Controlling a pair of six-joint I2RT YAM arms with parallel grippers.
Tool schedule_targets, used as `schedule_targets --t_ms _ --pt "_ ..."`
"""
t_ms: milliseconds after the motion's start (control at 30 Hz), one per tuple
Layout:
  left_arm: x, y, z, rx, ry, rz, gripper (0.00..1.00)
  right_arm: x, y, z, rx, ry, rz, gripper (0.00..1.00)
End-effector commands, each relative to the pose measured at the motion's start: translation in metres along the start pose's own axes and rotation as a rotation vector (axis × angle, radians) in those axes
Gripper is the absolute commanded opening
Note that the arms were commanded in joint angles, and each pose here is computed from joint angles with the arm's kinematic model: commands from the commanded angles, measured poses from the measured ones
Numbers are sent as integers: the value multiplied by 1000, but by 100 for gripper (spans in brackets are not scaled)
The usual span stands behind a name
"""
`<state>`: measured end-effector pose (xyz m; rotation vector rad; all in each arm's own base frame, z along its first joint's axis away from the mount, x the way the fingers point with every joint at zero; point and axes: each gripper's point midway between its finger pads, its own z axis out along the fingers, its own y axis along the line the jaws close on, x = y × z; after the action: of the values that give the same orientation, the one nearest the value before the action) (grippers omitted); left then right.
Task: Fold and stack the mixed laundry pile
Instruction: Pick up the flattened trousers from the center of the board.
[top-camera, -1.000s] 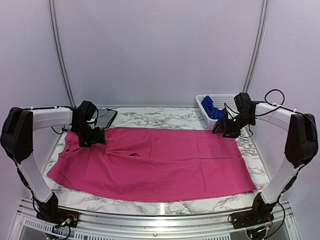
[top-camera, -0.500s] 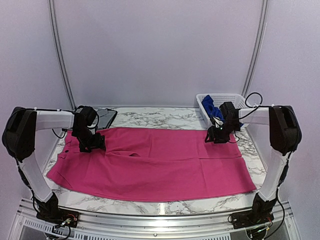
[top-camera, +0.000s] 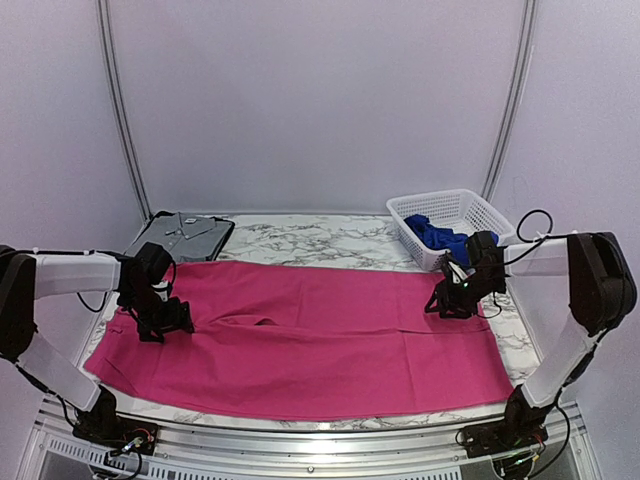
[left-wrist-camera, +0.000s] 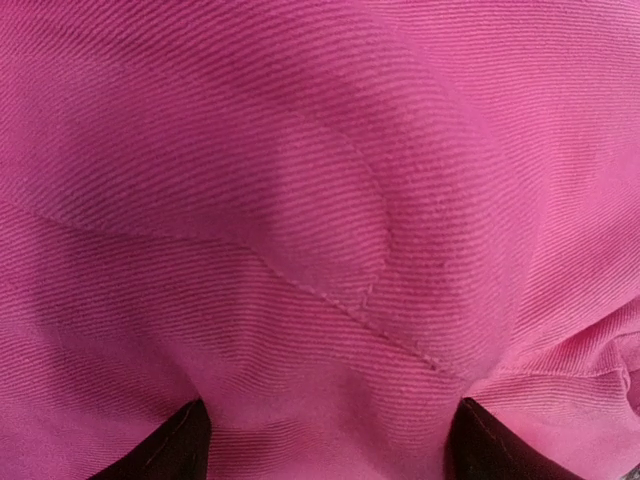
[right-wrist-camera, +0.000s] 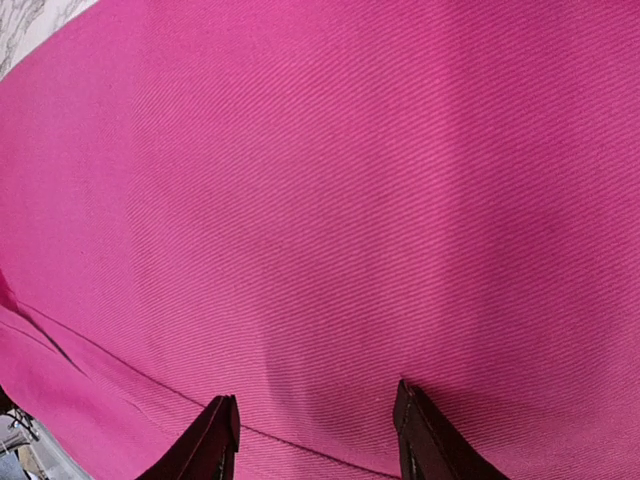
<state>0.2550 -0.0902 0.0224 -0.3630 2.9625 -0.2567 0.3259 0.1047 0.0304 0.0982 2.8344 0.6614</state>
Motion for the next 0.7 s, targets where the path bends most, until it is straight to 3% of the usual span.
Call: schedule_targets --t_ms 0,200,300,500,667 --pt "5 -3 -9 16 25 -13 85 30 -2 -4 23 124 48 54" --pt "-50 -31 -59 69 -156 60 86 -47 27 -54 49 -84 -95 54" --pt "-76 -28 -71 35 -200 53 86 -73 16 -71 146 -174 -113 51" --pt "-123 -16 -89 43 -268 -16 86 -100 -28 -107 235 -388 45 47" --pt "-139 -5 -94 59 -279 -47 86 -88 -72 -108 247 -426 171 43"
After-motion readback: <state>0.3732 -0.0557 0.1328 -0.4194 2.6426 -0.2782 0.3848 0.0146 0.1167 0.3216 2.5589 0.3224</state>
